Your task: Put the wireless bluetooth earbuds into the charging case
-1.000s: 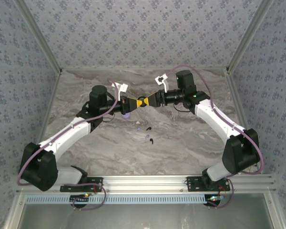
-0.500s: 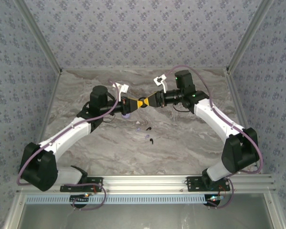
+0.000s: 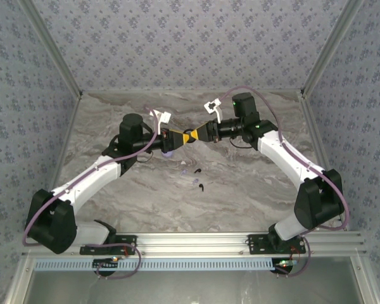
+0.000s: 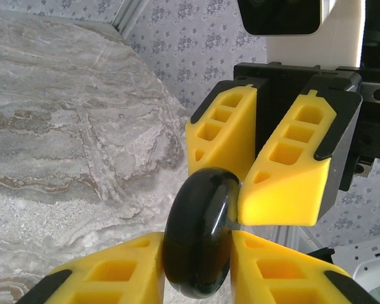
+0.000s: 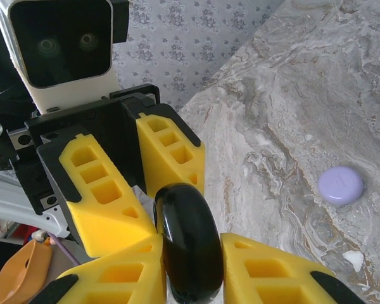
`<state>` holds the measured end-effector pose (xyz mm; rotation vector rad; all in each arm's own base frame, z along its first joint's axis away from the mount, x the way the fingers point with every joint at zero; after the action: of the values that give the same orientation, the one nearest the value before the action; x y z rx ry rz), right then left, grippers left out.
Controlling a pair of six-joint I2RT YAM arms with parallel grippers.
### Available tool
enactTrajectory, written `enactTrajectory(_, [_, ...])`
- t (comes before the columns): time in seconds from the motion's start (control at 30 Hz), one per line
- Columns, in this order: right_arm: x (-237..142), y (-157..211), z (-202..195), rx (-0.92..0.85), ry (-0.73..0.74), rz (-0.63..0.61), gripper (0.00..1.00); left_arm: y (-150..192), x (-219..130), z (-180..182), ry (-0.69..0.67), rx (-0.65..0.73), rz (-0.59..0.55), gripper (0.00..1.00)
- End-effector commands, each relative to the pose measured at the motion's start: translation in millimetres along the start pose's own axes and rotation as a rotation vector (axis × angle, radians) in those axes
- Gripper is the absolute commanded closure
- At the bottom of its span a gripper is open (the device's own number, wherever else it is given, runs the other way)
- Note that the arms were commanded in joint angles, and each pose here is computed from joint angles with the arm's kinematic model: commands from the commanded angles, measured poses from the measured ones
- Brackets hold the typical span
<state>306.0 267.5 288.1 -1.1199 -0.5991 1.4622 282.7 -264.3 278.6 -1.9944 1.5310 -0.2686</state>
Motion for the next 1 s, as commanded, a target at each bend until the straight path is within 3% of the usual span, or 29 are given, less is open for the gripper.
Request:
enactTrajectory(0.0, [-3.0, -14.8, 12.2, -0.038, -0.041, -0.019, 0.76, -1.5, 0.6, -16.2, 0.057, 0.032, 0.011, 0.68])
enactTrajectory(0.3, [-4.6, -17.6, 14.0, -0.041, -0.045, -0.025, 0.76, 1.4, 2.5, -13.6, 0.062, 0.019, 0.025, 0.63])
enactTrajectory(0.83, [-2.5, -14.9, 16.5, -0.036, -0.063, -0.027, 0.76, -0.8, 6.1, -15.9, 0.087, 0.015, 0.019, 0.64])
enactTrajectory(0.97, [-2.5, -14.2, 15.6, -0.033, -0.060, -0.027, 0.76, 1.0, 9.6, -15.3, 0.092, 0.010, 0.029, 0.68])
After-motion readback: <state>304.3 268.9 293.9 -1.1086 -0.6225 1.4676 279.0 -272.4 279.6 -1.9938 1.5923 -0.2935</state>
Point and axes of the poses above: each hand's point on the last joint's axis, 136 mm out from that joint toward the fingers, its own x axis out along the fingers, its own z axis along the line the jaws close on, y = z × x, the point moved 3 cm from there along -x, back along the fingers, and after that the axes turned 14 degrees about -x, right-handed, at the moved point
